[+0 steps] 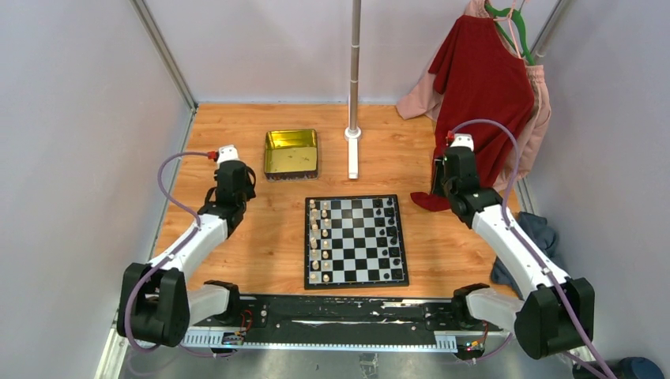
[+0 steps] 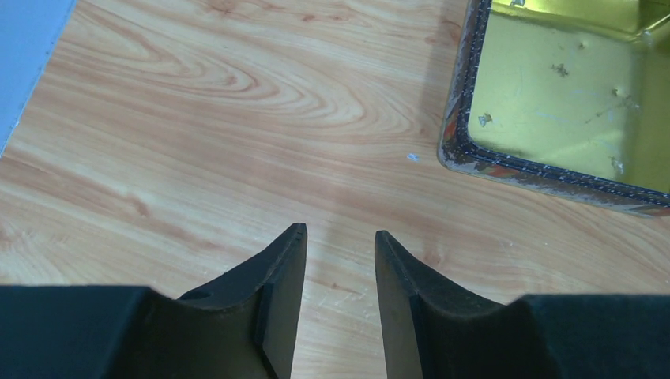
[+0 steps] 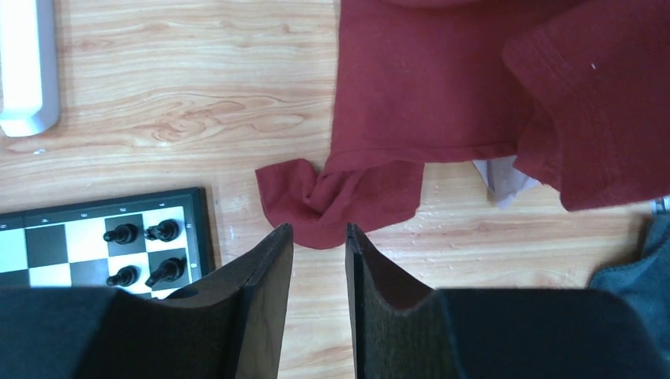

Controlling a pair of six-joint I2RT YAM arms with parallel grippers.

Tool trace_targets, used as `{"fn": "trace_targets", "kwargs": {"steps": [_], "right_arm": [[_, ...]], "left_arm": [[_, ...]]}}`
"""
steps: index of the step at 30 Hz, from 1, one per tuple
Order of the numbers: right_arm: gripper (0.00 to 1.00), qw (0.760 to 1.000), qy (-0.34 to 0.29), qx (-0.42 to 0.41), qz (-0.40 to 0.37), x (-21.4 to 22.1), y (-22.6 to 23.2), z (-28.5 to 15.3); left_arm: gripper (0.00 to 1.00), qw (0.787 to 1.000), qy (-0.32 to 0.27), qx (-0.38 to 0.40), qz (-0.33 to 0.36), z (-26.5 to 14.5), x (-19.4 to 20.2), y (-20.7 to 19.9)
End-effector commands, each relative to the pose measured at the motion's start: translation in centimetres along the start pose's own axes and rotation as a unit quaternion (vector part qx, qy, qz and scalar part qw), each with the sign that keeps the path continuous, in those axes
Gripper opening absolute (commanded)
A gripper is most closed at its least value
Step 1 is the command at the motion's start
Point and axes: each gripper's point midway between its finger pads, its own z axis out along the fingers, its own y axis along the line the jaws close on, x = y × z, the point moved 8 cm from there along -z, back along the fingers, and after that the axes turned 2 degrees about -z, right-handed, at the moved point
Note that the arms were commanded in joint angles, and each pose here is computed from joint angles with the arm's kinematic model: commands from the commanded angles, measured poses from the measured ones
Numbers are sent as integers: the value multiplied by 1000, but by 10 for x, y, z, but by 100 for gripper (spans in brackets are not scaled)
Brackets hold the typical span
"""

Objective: Set up the chess pieces on the board
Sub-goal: Reset both arms

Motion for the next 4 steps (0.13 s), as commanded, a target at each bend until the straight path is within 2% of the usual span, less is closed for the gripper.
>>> {"fn": "trace_targets", "kwargs": {"steps": [1,4], "right_arm": [[35,999,-13,40,9,9,-12,1],[36,999,-15,41,13,10,-11,1]], "left_arm": [[43,998,-66,0,-8,2,-12,2],[44,998,-63,-11,0,2,-8,6]]}}
